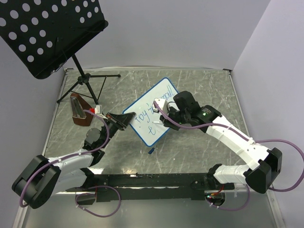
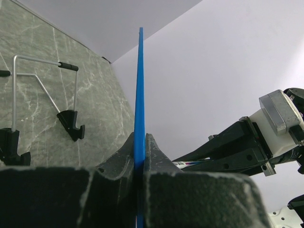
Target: Write a sentence on the whiteboard
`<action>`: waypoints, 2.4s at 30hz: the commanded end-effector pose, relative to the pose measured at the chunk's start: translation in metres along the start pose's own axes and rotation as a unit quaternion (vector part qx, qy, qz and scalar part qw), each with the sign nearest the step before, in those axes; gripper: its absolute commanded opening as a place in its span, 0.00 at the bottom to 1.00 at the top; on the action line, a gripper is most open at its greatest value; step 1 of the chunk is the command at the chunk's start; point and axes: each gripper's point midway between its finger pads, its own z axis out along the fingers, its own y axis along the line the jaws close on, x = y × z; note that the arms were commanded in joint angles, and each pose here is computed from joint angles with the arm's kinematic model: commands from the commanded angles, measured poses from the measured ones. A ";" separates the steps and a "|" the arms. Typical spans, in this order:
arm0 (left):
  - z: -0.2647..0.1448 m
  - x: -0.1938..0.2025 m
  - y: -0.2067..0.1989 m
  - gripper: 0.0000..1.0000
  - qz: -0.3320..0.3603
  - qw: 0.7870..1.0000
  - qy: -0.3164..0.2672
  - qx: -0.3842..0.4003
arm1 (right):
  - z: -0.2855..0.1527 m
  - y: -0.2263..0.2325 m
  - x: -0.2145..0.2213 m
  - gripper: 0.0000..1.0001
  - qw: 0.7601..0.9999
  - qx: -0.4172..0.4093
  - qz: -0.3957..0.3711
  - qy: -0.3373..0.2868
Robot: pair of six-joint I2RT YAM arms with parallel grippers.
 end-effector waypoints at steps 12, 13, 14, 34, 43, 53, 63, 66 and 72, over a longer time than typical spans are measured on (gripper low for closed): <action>-0.004 -0.042 -0.065 0.01 -0.017 0.990 -0.076 0.116 | -0.016 0.013 -0.007 0.00 0.999 -0.022 -0.005 -0.028; -0.003 -0.042 -0.064 0.01 -0.017 0.990 -0.076 0.114 | -0.017 0.015 -0.008 0.00 0.999 -0.027 -0.007 -0.031; -0.003 -0.042 -0.065 0.01 -0.017 0.990 -0.076 0.115 | -0.017 0.016 -0.007 0.00 0.999 -0.030 -0.006 -0.030; -0.006 -0.042 -0.066 0.01 -0.019 0.990 -0.075 0.120 | -0.004 0.003 0.010 0.00 1.000 -0.003 0.002 0.012; -0.007 -0.043 -0.065 0.01 -0.018 0.990 -0.077 0.118 | -0.011 -0.012 0.000 0.00 1.000 0.026 0.016 -0.006; -0.006 -0.043 -0.064 0.01 -0.018 0.990 -0.077 0.117 | -0.006 0.009 0.014 0.00 0.999 -0.032 0.002 0.014; -0.003 -0.043 -0.065 0.01 -0.019 0.990 -0.076 0.119 | -0.008 0.020 0.034 0.00 0.998 -0.054 -0.010 0.042; -0.003 -0.042 -0.065 0.01 -0.020 0.990 -0.075 0.120 | -0.008 0.015 0.038 0.00 0.998 -0.041 -0.010 0.052; -0.003 -0.043 -0.066 0.01 -0.019 0.990 -0.074 0.119 | -0.004 0.006 0.033 0.00 0.998 -0.022 -0.001 0.053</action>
